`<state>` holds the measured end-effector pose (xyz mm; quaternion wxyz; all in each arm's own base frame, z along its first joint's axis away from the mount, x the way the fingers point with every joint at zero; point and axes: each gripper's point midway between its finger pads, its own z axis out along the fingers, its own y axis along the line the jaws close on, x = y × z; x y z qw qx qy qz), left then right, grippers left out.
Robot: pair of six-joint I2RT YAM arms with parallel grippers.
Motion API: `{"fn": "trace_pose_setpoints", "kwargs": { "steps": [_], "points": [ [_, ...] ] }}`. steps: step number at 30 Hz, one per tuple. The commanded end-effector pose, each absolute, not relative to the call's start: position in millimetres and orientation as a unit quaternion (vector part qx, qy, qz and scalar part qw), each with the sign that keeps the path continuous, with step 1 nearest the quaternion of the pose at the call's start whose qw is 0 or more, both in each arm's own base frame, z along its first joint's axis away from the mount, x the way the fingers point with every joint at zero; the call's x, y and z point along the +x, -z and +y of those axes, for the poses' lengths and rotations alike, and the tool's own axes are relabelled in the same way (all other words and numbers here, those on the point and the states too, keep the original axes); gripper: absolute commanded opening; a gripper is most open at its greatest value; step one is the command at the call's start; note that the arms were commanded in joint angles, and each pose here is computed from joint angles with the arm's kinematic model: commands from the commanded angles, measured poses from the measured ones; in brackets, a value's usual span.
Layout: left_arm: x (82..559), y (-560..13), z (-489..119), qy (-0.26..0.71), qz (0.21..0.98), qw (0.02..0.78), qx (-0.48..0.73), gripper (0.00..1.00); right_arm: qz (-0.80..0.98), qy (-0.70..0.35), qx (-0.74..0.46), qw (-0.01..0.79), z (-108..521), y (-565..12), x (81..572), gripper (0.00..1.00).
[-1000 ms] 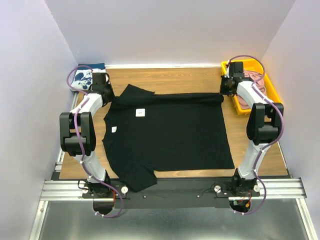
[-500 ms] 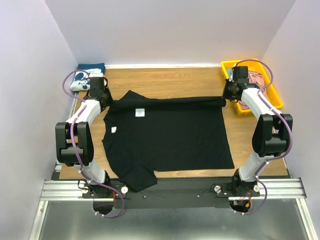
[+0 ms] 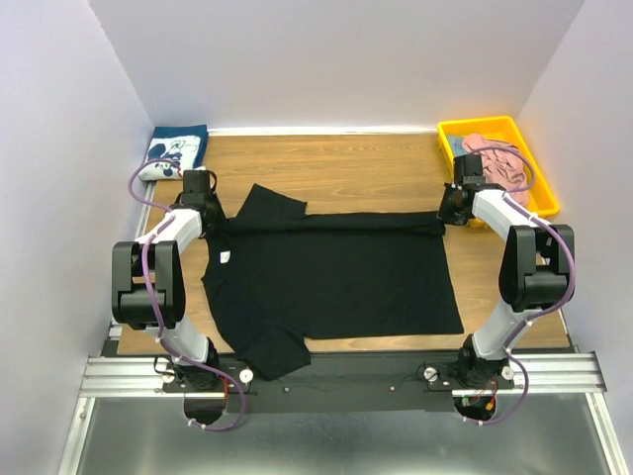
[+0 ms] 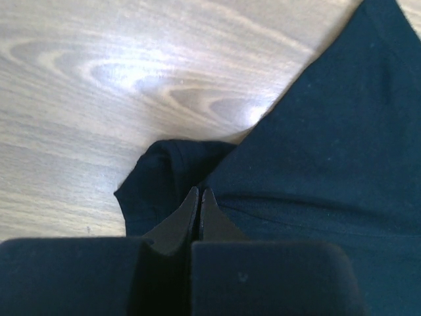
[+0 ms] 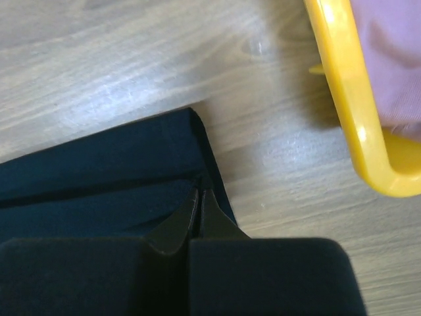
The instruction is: Fold and stack the t-shirts
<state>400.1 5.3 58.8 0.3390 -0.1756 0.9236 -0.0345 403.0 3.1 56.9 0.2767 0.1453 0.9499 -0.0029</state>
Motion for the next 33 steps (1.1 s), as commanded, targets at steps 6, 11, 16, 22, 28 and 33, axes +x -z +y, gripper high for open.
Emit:
{"fn": "trace_pose_setpoints", "kwargs": {
  "steps": [6, 11, 16, 22, 28, 33],
  "points": [
    [393.1, -44.5, 24.9, 0.0, 0.919, 0.337, -0.205, 0.0, 0.945, 0.035, 0.189, 0.265, -13.7, -39.5, 390.8, 0.01],
    [391.0, -41.5, 23.8, 0.001, 0.92, 0.335, -0.205, 0.0, 0.946, 0.037, 0.192, 0.257, -13.7, -30.4, 387.6, 0.01],
    [387.2, -38.9, 21.6, 0.006, 0.92, 0.333, -0.205, 0.0, 0.948, 0.031, 0.189, 0.254, -11.4, -27.2, 387.9, 0.06],
    [387.1, -40.5, 18.8, 0.013, 0.919, 0.335, -0.206, 0.03, 0.95, 0.017, 0.185, 0.251, -6.1, -27.5, 387.0, 0.17],
    [385.8, -43.5, 17.1, 0.019, 0.918, 0.338, -0.208, 0.09, 0.948, 0.003, 0.184, 0.261, -1.5, -37.8, 385.4, 0.27],
    [386.1, -53.8, 18.4, 0.016, 0.913, 0.351, -0.206, 0.1, 0.942, 0.007, 0.185, 0.281, -4.3, -54.8, 384.3, 0.47]
  ]
}}
